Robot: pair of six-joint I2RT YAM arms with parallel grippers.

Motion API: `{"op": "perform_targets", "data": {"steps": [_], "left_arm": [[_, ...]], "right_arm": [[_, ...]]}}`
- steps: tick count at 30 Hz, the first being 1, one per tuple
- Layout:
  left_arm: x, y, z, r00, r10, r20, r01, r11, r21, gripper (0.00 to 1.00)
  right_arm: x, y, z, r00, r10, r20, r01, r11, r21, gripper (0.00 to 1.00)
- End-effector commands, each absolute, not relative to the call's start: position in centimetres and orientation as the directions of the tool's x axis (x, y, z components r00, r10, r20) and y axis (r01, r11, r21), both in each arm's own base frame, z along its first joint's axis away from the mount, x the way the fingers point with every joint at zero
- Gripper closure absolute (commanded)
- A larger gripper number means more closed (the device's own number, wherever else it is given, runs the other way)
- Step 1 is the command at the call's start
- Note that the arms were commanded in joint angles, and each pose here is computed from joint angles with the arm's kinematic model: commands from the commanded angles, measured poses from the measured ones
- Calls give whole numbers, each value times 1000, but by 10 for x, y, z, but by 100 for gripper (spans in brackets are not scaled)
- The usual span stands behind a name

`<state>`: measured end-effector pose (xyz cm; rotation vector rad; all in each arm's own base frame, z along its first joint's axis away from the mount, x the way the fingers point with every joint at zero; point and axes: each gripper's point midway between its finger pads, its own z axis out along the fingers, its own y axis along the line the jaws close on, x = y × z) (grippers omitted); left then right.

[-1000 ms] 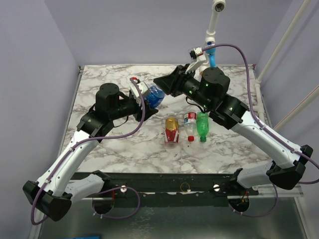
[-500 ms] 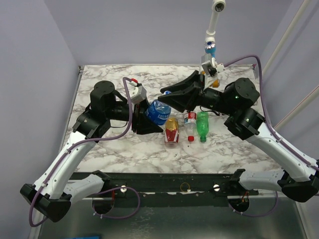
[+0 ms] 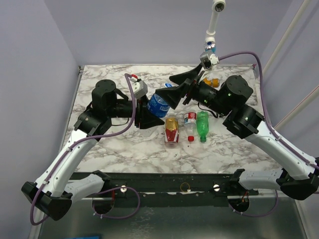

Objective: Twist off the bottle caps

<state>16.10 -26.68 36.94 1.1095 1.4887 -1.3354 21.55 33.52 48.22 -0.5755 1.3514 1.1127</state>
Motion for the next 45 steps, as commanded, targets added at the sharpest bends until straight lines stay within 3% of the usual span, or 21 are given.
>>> {"op": "perform_targets", "data": {"steps": [1,5,10,19,27,35,40,45], "left_arm": [[202,-258,360,-147,89,-985,958,261,-119,80],[229,-245,346,-34,155,-987,923,383,29,80],[253,-233,339,14,201,-979,865,488,113,80],[260,-232,338,-1,190,-982,848,521,100,80],[260,-235,339,-22,172,-985,851,520,72,80],[251,-240,348,-22,143,-989,875,481,50,80],[226,-249,353,-42,106,-993,928,373,0,80],[166,-261,372,-128,54,-990,989,82,-123,80]], "right_arm": [[250,316,493,-182,360,-915,-723,581,373,0],[269,328,481,-272,309,-911,-650,639,411,1],[274,337,470,-308,293,-905,-635,645,425,13],[274,342,463,-329,294,-897,-635,634,441,33],[279,349,447,-358,268,-894,-624,644,443,38],[277,348,456,-332,295,-896,-643,625,444,72],[237,351,484,-248,280,-928,-816,456,355,83],[153,338,508,-87,278,-957,-984,125,126,87]]}}
